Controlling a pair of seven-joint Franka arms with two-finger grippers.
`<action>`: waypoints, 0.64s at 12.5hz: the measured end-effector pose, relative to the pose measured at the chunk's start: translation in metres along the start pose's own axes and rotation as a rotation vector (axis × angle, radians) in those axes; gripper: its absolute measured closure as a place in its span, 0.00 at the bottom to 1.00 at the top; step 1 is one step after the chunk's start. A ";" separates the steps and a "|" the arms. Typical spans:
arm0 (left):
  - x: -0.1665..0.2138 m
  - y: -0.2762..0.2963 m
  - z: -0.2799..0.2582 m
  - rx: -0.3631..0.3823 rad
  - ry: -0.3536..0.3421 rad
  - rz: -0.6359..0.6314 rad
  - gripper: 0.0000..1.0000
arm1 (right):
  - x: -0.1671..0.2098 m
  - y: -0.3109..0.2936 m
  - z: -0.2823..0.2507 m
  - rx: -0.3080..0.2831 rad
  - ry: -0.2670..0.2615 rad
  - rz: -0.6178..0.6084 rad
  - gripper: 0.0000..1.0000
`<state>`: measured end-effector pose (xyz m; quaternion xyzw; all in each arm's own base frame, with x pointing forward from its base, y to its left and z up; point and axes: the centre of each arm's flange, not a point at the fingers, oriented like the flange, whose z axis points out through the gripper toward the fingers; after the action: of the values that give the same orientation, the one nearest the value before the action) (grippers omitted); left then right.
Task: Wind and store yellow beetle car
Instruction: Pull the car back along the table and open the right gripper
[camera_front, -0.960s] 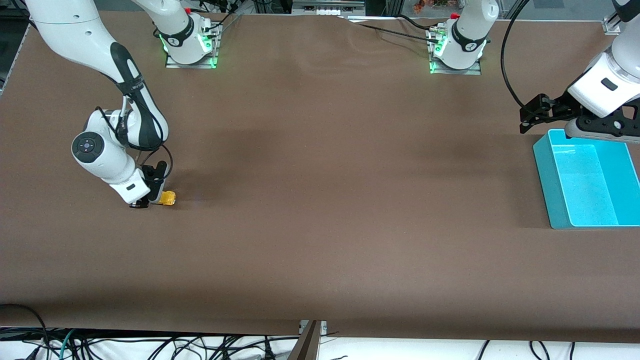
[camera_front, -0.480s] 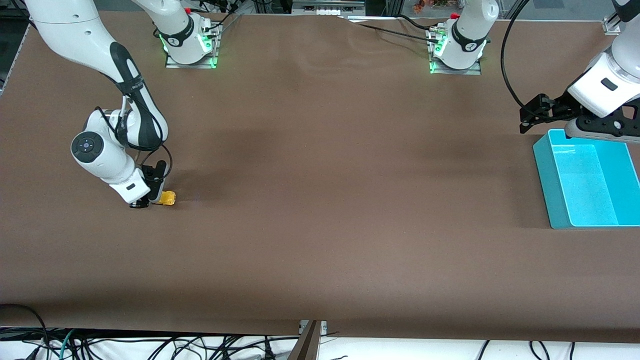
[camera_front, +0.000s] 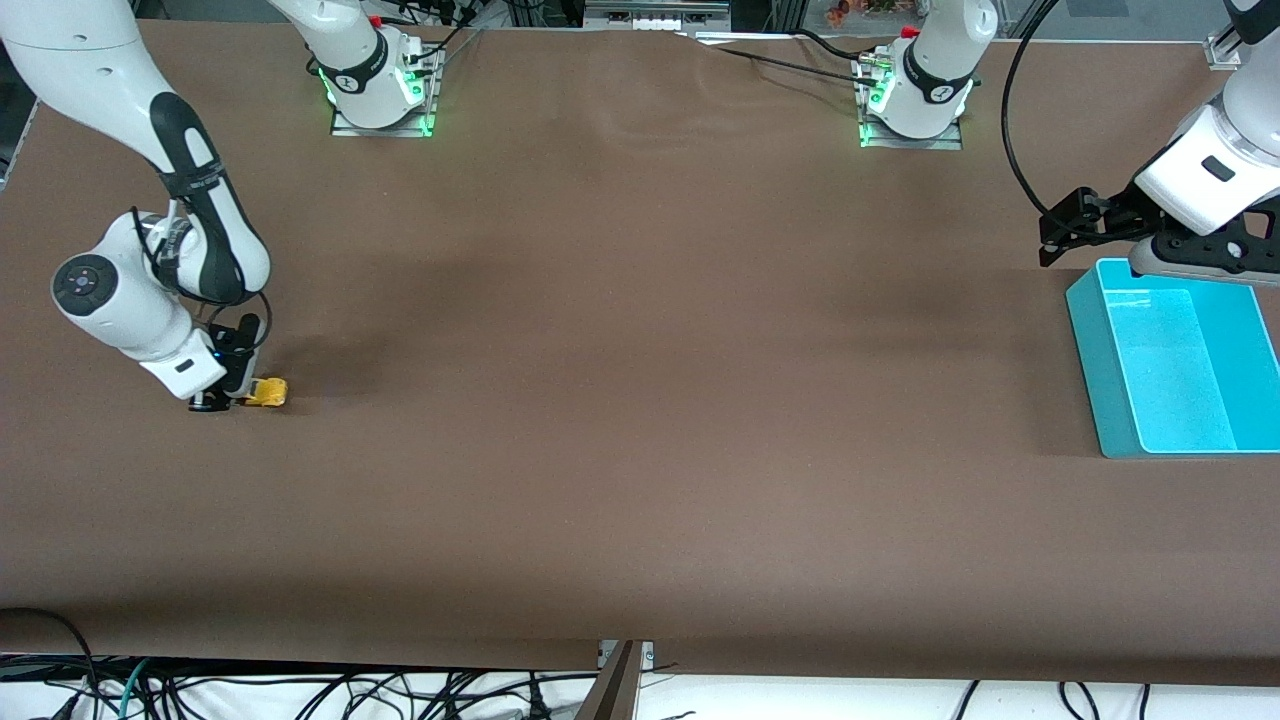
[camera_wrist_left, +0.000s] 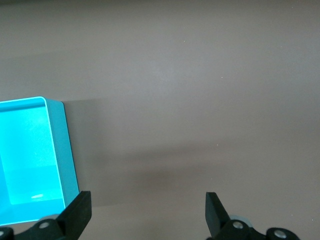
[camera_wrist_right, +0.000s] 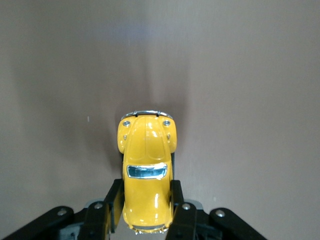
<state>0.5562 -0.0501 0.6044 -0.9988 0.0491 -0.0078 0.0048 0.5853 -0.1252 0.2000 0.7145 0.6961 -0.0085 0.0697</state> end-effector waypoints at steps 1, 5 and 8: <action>0.000 0.000 0.000 0.000 0.000 0.000 0.00 | -0.005 0.000 0.001 -0.001 -0.001 -0.001 0.58; 0.000 0.000 0.000 0.000 0.000 0.000 0.00 | -0.005 0.000 0.003 -0.003 -0.001 -0.007 0.54; 0.000 0.000 0.000 0.000 0.000 0.000 0.00 | 0.007 0.006 0.007 -0.008 0.008 -0.027 0.33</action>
<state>0.5560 -0.0503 0.6046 -0.9987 0.0492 -0.0078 0.0048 0.5920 -0.1188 0.1928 0.7047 0.7061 -0.0040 0.0695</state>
